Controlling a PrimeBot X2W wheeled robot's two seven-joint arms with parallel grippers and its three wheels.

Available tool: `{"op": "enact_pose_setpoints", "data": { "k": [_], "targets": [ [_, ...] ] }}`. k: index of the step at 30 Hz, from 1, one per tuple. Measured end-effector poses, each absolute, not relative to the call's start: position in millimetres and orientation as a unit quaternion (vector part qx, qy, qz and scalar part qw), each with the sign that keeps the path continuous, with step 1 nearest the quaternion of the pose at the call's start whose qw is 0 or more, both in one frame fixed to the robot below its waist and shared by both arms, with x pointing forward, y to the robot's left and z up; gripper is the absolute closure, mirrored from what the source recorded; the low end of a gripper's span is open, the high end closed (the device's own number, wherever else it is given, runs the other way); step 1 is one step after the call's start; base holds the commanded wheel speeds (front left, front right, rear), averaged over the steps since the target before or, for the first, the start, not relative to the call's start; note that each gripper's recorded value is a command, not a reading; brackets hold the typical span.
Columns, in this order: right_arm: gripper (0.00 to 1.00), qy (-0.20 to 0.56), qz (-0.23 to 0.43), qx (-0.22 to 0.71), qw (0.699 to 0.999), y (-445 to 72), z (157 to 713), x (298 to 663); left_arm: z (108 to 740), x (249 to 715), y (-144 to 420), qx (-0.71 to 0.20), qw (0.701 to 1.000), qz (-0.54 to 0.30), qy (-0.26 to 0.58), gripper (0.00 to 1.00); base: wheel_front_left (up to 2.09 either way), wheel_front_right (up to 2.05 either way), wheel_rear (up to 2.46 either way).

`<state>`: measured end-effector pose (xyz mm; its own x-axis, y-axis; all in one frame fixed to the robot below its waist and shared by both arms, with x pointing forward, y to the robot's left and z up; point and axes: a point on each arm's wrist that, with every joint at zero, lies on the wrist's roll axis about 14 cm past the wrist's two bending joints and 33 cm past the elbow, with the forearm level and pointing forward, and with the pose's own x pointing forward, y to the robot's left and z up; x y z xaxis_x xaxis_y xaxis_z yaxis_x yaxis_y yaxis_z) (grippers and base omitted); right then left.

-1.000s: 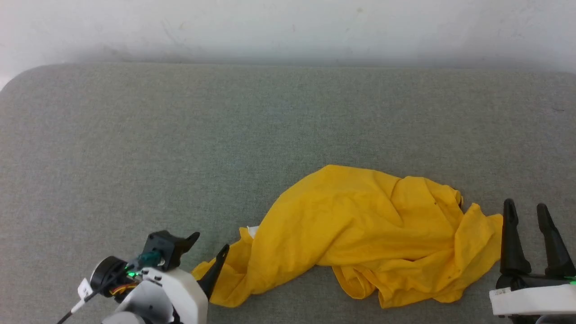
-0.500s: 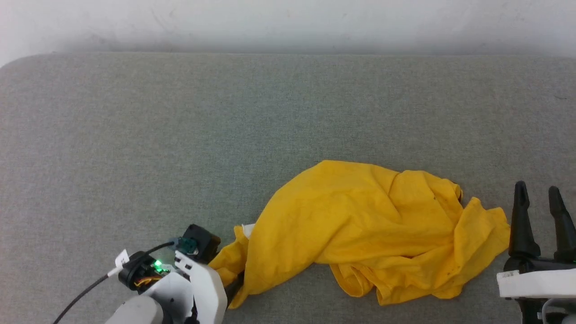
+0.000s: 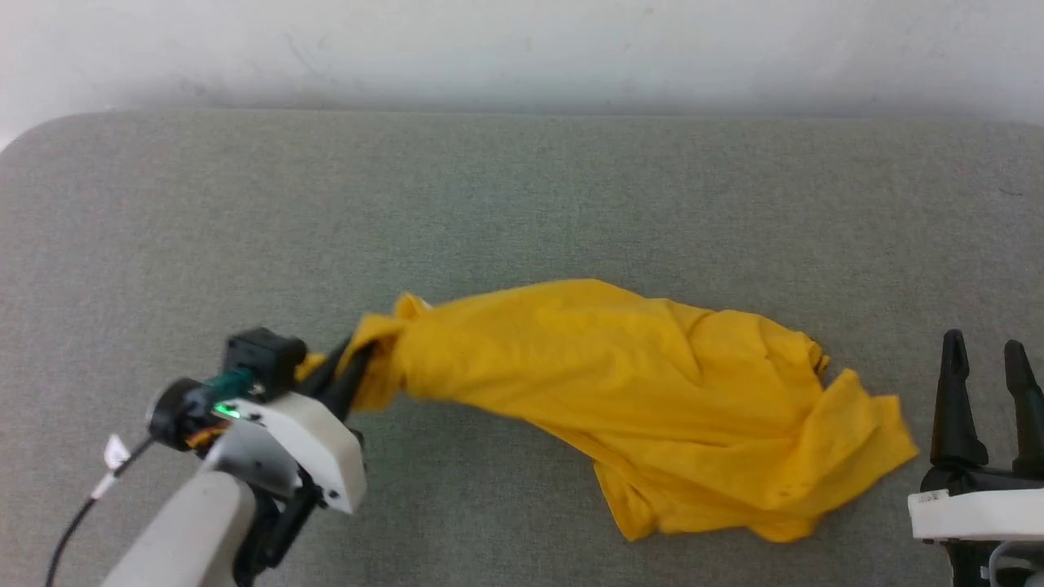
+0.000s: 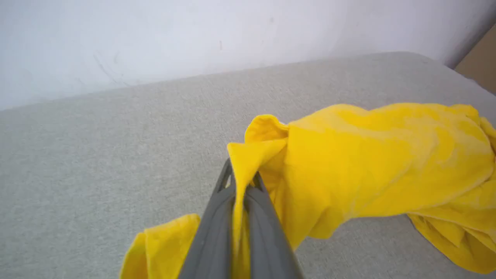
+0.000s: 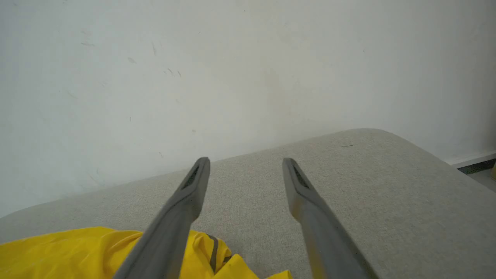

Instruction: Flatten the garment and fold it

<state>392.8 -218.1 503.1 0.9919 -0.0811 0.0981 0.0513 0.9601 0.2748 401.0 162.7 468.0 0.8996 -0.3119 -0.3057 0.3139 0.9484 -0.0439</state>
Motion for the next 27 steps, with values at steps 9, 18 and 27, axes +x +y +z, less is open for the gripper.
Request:
{"op": "enact_pose_setpoints", "data": {
  "k": [9,18,27],
  "targets": [
    [0.0,-0.061,-0.016,0.138,0.988,-207.4,509.4,395.0,497.6,379.0,223.6,-0.075,0.992,-0.015,0.105,1.0,0.0,0.0,0.0],
    [0.0,-0.046,-0.009,0.137,0.989,-201.0,499.9,398.1,397.1,267.4,210.0,-0.17,0.932,0.031,0.317,0.0,0.0,0.0,0.0],
    [0.0,-0.034,0.026,0.136,0.99,-177.7,499.1,400.3,448.0,304.1,229.2,-0.176,0.968,0.06,0.167,0.0,0.0,0.0,0.0]
  ]
}}
